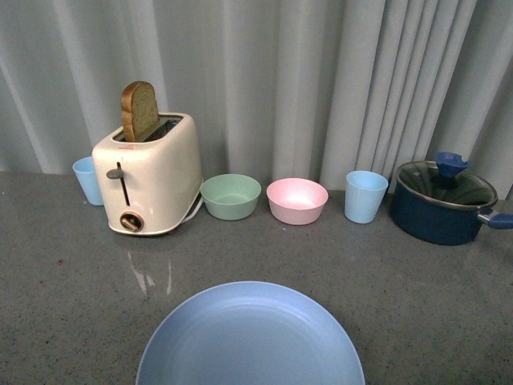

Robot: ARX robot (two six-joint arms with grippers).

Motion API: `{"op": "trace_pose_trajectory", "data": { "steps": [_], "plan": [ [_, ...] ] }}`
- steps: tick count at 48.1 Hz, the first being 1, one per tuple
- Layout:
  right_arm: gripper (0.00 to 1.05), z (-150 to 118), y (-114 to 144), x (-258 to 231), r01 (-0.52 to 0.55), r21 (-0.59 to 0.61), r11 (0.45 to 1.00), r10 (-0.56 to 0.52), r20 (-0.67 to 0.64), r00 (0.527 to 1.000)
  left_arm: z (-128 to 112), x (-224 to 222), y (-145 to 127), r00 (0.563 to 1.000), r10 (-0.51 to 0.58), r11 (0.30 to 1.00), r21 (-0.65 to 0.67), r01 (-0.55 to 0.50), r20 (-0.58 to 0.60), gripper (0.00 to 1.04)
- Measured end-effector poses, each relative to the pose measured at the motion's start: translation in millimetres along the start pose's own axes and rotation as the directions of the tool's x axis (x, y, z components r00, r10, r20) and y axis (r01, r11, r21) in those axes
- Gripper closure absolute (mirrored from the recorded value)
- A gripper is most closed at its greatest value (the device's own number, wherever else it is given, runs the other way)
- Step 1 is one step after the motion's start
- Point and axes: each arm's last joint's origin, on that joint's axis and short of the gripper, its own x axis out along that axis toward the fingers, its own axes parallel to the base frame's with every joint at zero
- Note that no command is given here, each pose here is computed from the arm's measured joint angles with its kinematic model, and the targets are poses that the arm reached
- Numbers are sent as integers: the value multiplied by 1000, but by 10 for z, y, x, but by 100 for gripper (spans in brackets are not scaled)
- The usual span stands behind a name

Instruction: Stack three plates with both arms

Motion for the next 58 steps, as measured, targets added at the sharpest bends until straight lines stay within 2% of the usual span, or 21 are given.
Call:
{"op": "trace_pose_trajectory", "data": {
  "steps": [15,18,33,49,54,58],
  "plan": [
    [102,-6,0,-77,0,0,1000,0,0,1000,0,0,0,1000,0,1000,0,0,0,7],
    [102,-53,0,-151,-2,0,1000,2,-35,999,0,0,0,1000,0,1000,0,0,0,7],
    [100,-32,0,-177,-2,-1,1000,2,-6,1000,0,0,0,1000,0,1000,0,0,0,7],
    [23,-32,0,-177,-2,-1,1000,2,-6,1000,0,0,0,1000,0,1000,0,0,0,7],
    [5,-32,0,-177,-2,0,1000,2,-6,1000,0,0,0,1000,0,1000,0,0,0,7],
    [8,-32,0,-177,-2,0,1000,2,-6,1000,0,0,0,1000,0,1000,0,0,0,7]
  ]
}}
